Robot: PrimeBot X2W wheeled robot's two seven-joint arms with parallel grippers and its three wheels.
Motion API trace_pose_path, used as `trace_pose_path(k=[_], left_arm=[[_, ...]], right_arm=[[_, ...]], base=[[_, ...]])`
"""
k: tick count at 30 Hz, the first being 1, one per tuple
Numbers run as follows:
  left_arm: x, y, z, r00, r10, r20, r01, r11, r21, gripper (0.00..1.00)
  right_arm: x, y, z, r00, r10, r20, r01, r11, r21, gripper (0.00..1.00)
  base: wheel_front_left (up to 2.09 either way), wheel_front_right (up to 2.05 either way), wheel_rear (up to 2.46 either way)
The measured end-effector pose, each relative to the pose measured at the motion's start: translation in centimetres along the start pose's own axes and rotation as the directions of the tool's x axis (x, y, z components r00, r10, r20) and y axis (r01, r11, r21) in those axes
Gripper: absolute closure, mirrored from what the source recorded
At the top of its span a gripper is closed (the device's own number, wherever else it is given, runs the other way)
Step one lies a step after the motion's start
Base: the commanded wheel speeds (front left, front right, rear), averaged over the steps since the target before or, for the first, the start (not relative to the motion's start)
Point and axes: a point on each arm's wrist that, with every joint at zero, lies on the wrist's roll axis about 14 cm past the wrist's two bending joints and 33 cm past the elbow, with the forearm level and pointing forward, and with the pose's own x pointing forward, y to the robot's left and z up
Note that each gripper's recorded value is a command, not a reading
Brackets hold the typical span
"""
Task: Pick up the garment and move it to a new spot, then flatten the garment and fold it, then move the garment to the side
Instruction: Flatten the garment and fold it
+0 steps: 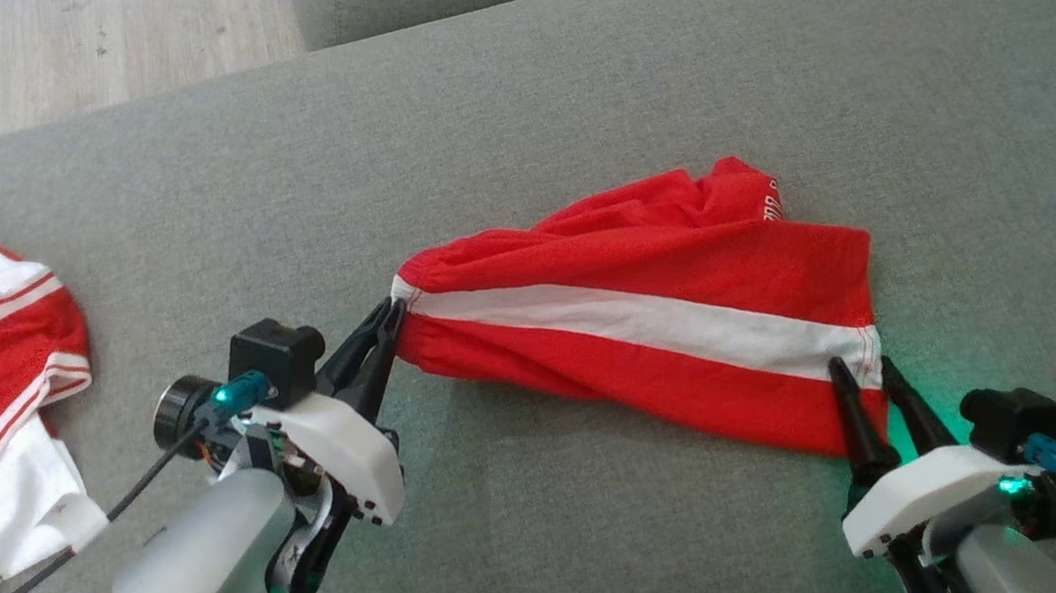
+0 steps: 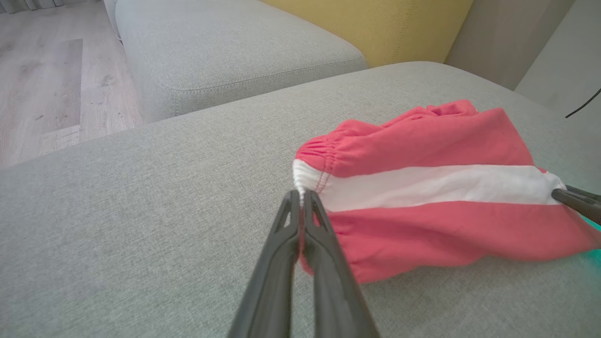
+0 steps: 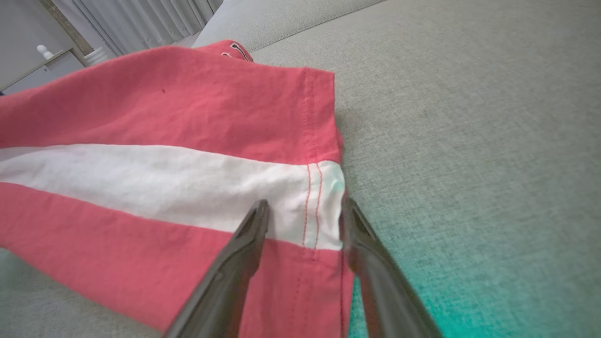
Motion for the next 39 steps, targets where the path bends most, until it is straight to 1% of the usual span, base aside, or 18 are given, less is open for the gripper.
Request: trace_pose_path(k=[1,3,5,6,7,12,14,17,19,22,24,27,31,33,35,36,38,39], left_arm=[[0.0,0.0,0.0,1.0,0.0,0.0,0.0,1.0,0.0,1.0],[-0.1,-0.1,0.0,1.0,0.001,0.0,-0.001,1.0,0.002,1.0],[-0.3,-0.2,-0.1,1.0,0.001,-0.001,-0.001,1.0,0.004,1.0],[-0.3,-0.2,0.0,1.0,0.002,-0.001,-0.002,1.0,0.005,1.0],[-0.3,-0.2,0.0,1.0,0.004,-0.001,-0.004,1.0,0.007,1.0],[-0.6,-0.3,0.4,1.0,0.011,0.014,-0.011,1.0,0.007,1.0],[-0.7,-0.4,1.0,0.999,0.01,0.038,-0.01,1.0,0.012,1.0],[-0.8,-0.6,1.9,0.997,0.009,0.077,-0.01,1.0,0.018,1.0],[-0.7,-0.7,3.1,0.994,0.007,0.111,-0.009,1.0,0.022,1.0],[0.2,-0.5,6.7,0.982,-0.008,0.191,-0.002,0.999,0.054,1.0],[1.2,-0.8,10.9,0.961,-0.05,0.271,0.02,0.994,0.112,1.0],[2.6,-1.6,18.6,0.902,-0.123,0.413,0.032,0.975,0.221,1.0],[4.2,-1.0,27.7,0.801,-0.153,0.578,-0.003,0.966,0.26,1.0],[5.0,-0.3,30.8,0.76,-0.158,0.63,-0.034,0.959,0.281,1.0],[5.8,0.4,33.6,0.716,-0.147,0.683,-0.052,0.964,0.261,1.0],[6.2,0.8,34.6,0.696,-0.142,0.704,-0.055,0.967,0.249,1.0],[6.7,1.4,36.0,0.658,-0.129,0.742,-0.042,0.977,0.207,1.0],[7.2,1.7,36.0,0.646,-0.128,0.753,-0.027,0.981,0.19,1.0]], right_arm=[[0.0,0.1,0.0,1.0,0.002,-0.001,-0.002,1.0,0.001,0.48],[0.0,0.2,0.1,1.0,0.005,0.002,-0.005,1.0,0.0,0.53],[0.0,0.2,0.2,1.0,0.007,0.007,-0.007,1.0,-0.002,0.63],[0.0,0.3,0.4,1.0,0.01,0.011,-0.01,1.0,-0.01,0.75],[0.0,0.4,0.5,1.0,0.013,0.017,-0.013,1.0,-0.012,1.0],[-0.2,0.8,1.7,0.998,0.027,0.055,-0.026,1.0,-0.016,1.0],[-0.3,0.8,3.0,0.995,0.029,0.095,-0.027,0.999,-0.019,1.0],[-0.4,0.6,5.9,0.982,0.025,0.187,-0.022,1.0,-0.017,1.0],[-0.5,0.5,8.2,0.967,0.032,0.254,-0.024,0.999,-0.036,1.0],[-0.4,0.2,12.3,0.935,0.065,0.348,-0.028,0.994,-0.109,1.0],[0.3,0.2,16.4,0.901,0.095,0.424,-0.029,0.987,-0.159,1.0],[1.7,0.8,24.3,0.823,0.152,0.547,-0.026,0.973,-0.231,1.0],[3.3,2.4,35.2,0.699,0.217,0.682,-0.015,0.957,-0.289,1.0],[3.7,3.2,39.4,0.639,0.247,0.729,0.008,0.945,-0.328,1.0],[4.3,3.9,42.5,0.589,0.275,0.76,0.03,0.932,-0.361,1.0],[4.6,4.0,43.6,0.57,0.285,0.771,0.04,0.927,-0.372,1.0],[5.7,4.2,44.5,0.554,0.299,0.777,0.052,0.919,-0.391,1.0],[6.4,4.1,44.4,0.556,0.302,0.775,0.055,0.916,-0.397,1.0]], base=[[0.0,0.0,0.0],[0.0,0.0,0.0],[0.0,0.0,0.0],[0.0,0.0,0.0],[0.0,0.0,0.0],[0.0,0.0,0.0],[0.0,0.0,0.0],[0.0,0.0,0.0],[0.0,0.0,0.0],[0.0,0.0,0.0],[0.0,0.0,0.0],[0.0,0.0,0.0],[0.0,0.0,0.0],[0.0,0.0,0.0],[0.0,0.0,0.0],[0.0,0.0,0.0],[0.0,0.0,0.0],[0.0,0.0,0.0]])
